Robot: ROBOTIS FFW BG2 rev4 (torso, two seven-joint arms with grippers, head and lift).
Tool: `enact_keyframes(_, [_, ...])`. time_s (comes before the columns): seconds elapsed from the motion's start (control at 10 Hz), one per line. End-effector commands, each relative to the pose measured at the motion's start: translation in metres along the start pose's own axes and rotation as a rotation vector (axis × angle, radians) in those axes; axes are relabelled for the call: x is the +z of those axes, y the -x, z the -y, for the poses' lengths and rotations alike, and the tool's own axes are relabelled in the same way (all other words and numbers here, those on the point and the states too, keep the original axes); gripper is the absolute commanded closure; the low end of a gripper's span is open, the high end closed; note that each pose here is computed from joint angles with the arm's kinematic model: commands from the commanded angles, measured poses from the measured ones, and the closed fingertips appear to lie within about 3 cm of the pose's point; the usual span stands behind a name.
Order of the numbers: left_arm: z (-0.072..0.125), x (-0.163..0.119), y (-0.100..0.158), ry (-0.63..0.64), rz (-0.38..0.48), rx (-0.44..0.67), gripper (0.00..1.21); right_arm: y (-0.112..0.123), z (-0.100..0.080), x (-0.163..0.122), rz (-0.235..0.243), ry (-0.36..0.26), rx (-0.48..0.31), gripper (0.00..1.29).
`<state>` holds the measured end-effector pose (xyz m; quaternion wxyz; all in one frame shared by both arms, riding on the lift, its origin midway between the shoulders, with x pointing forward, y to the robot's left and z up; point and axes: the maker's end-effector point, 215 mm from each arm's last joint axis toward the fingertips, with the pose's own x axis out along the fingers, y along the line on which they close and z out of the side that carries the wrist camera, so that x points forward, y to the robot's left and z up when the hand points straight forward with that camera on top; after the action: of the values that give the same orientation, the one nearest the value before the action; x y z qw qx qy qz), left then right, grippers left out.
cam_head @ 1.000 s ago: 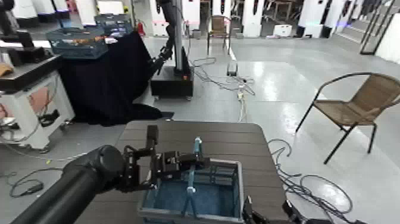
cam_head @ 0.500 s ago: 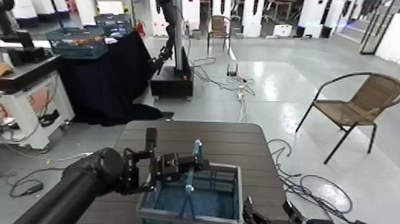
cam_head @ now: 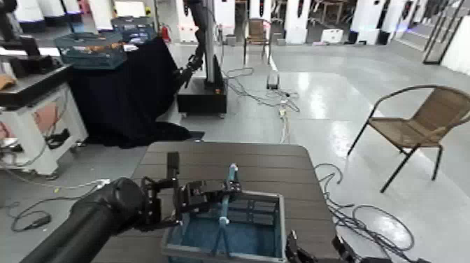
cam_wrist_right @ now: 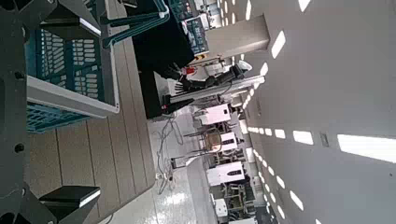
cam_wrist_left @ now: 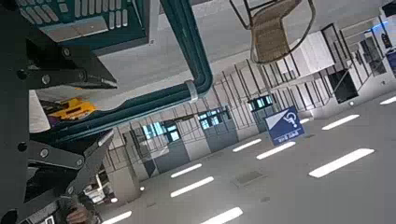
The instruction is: Place the crate on the table.
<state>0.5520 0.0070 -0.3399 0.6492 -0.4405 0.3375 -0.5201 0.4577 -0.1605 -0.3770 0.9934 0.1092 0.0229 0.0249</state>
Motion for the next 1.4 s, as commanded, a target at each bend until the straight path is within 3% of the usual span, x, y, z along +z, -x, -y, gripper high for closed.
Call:
enact_keyframes(0.1, [0.001,0.008,0.002,-0.014,0.034,-0.009,0.00,0.000,0.000,0.000,-0.002,0.000,0.000,0.13])
enact_keyframes(0.8, [0.012,0.025,0.015,-0.042,0.098,-0.041,0.02,0.002,0.002,-0.001,-0.006,0.002,-0.006,0.13])
enact_keyframes(1.1, [0.011,0.033,0.058,-0.050,0.160,0.012,0.08,0.003,0.004,-0.001,-0.008,0.001,-0.010,0.13])
enact_keyframes(1.4, [0.018,0.055,0.104,-0.199,0.322,0.116,0.10,0.004,0.006,-0.001,-0.008,0.003,-0.014,0.13])
